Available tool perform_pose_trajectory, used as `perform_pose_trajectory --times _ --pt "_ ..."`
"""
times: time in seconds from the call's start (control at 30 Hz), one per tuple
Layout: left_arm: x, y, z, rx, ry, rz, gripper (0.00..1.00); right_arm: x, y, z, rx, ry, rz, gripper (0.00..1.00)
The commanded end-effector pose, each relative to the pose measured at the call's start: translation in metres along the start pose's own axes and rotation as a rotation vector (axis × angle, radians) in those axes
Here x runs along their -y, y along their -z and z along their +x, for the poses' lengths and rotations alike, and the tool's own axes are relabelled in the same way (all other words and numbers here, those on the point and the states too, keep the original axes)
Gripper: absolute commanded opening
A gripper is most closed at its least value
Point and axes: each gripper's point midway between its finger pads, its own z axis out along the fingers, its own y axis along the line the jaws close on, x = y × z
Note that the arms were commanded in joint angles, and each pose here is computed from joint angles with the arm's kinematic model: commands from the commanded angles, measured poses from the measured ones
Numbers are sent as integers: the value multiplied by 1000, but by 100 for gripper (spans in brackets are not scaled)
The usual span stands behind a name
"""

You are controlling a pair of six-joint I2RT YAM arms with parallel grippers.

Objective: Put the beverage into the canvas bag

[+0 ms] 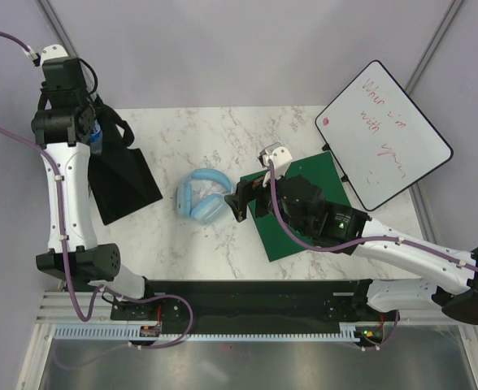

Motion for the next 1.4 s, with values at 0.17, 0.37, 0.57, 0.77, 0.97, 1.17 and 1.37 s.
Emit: perform_pose_trajectory --times 0.17,0.37,0.57,0.77,0.97,1.17,1.37 --pt "4 22 -66 224 114 65 2 7 1 -4 21 21 26 98" --pt "-6 29 -19 96 114 47 2 4 -3 -5 23 35 18 98" --pt "-24 14 45 -33 54 -35 2 2 -3 -7 28 36 12 98" --pt "-34 -9 59 -97 77 -56 2 -1 -3 -8 27 23 -7 98" --pt "-43 -12 24 -23 61 -99 2 4 0 -2 29 -2 7 98" --pt "-45 -26 20 -26 17 -139 2 2 -4 3 16 -5 2 98" --pt "-40 -49 53 -116 69 -85 2 1 -5 1 18 -4 1 98"
